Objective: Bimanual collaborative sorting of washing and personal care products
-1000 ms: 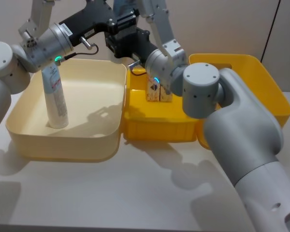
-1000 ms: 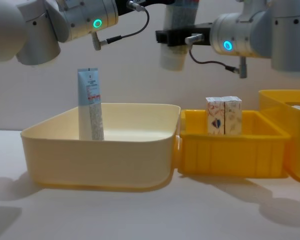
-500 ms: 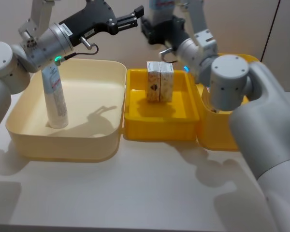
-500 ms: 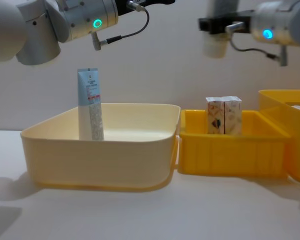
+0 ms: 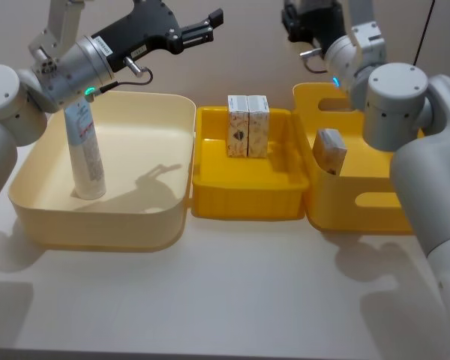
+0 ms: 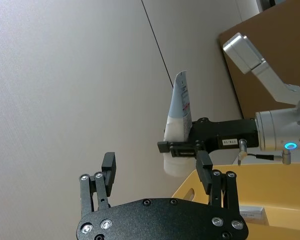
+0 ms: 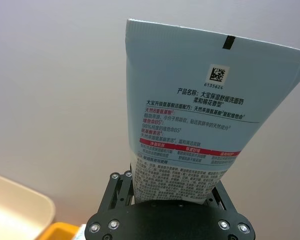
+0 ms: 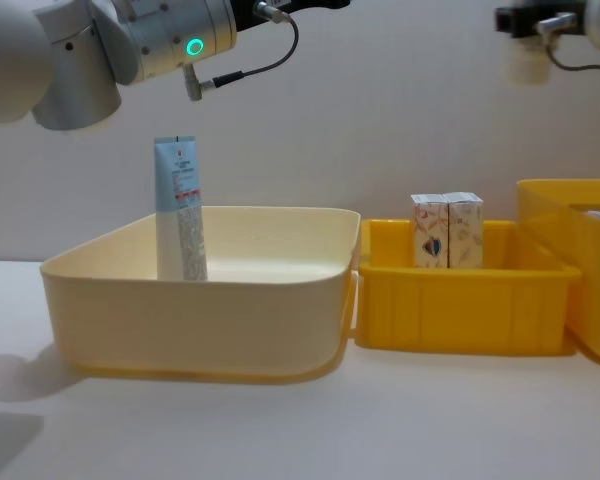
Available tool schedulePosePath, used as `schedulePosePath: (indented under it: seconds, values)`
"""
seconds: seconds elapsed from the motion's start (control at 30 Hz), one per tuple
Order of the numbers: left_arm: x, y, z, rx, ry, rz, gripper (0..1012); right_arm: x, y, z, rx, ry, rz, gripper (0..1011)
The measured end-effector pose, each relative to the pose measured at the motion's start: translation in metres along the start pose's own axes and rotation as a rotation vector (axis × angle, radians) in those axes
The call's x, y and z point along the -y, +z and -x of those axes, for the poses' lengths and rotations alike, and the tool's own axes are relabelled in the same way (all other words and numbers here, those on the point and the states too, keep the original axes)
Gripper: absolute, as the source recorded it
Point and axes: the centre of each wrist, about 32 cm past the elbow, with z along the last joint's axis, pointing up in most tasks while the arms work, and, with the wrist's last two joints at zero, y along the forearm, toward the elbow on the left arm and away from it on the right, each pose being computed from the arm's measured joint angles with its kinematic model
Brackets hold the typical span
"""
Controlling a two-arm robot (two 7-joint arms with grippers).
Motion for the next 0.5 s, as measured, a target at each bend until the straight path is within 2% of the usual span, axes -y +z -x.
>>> schedulePosePath:
  seconds: [0.33,0.5]
  values:
    - [0.0,0.0,0.0,0.0,0.0,0.0,1000,-0.006,0.001,-0.016,0.004,-0.134,0.072,499]
    - [0.0,0.0,0.0,0.0,0.0,0.0,1000,-0.009,-0.002,-0.022,0.009,-0.203,0.136,499]
